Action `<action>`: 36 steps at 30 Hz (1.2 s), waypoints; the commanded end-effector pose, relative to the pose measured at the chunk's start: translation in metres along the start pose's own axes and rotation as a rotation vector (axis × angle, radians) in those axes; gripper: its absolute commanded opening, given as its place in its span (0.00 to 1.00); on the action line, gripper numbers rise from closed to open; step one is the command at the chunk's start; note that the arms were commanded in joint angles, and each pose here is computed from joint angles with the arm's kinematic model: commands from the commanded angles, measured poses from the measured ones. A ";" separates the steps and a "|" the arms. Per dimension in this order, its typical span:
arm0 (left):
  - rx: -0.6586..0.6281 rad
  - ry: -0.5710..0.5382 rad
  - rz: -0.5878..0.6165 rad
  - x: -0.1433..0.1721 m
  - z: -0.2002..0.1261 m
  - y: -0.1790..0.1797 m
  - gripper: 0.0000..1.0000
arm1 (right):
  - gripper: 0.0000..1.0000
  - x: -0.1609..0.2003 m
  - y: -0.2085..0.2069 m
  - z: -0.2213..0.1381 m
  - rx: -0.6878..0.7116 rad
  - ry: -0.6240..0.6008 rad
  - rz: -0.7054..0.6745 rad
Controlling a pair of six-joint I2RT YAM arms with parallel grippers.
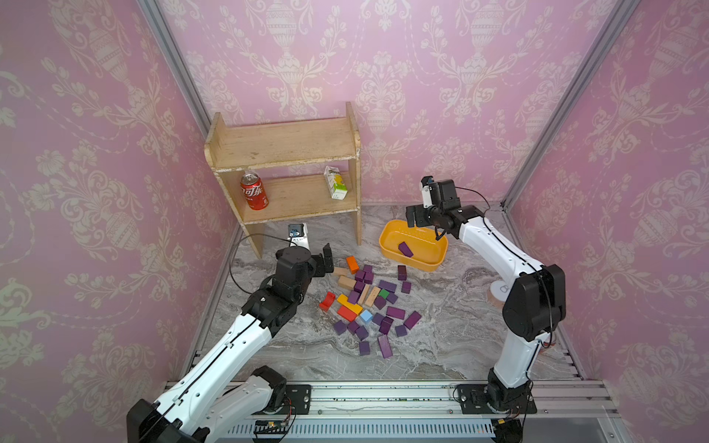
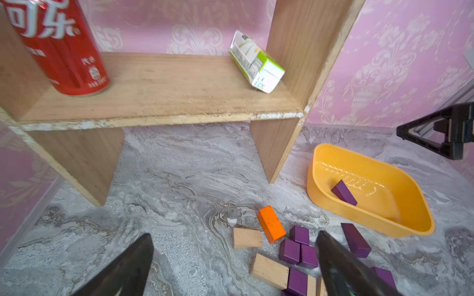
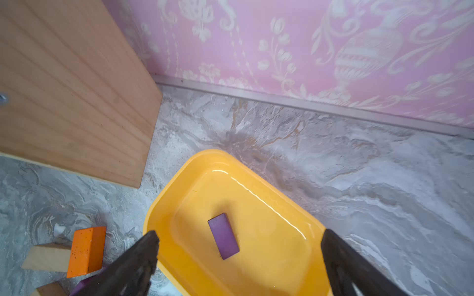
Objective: Pick purple bricks into the storage bin
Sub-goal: Place the building block in the storage box, then pick up the building block from the center of the board.
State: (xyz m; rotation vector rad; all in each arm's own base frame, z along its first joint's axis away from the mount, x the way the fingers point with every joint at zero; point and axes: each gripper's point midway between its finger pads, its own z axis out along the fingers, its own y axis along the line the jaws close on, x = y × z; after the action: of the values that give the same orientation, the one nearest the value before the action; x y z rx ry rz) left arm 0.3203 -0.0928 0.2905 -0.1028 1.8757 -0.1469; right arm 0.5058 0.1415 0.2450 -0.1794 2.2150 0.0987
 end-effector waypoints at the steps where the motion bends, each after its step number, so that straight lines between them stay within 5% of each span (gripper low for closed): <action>1: -0.060 -0.115 -0.014 -0.023 -0.015 0.017 0.99 | 1.00 -0.019 -0.016 -0.039 0.053 -0.111 0.008; 10: -0.034 -0.083 -0.009 -0.012 -0.009 0.012 0.99 | 1.00 0.046 0.004 -0.048 -0.095 -0.039 0.015; 18: 0.066 0.074 0.030 0.013 0.018 -0.018 0.99 | 0.98 0.119 0.012 -0.072 -0.139 0.064 0.046; 25: 0.123 0.073 -0.071 0.034 0.045 -0.034 0.99 | 0.94 0.173 0.029 -0.079 -0.231 0.144 0.152; 36: 0.181 0.212 -0.118 0.063 0.075 -0.060 0.99 | 0.71 0.215 0.063 -0.057 -0.275 0.244 0.219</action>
State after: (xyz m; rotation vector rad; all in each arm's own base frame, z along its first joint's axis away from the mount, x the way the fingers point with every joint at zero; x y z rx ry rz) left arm 0.3679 -0.1554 0.2063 -0.0319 2.0822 -0.3174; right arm 0.3202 0.1650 0.1148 -0.1520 2.4547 0.4680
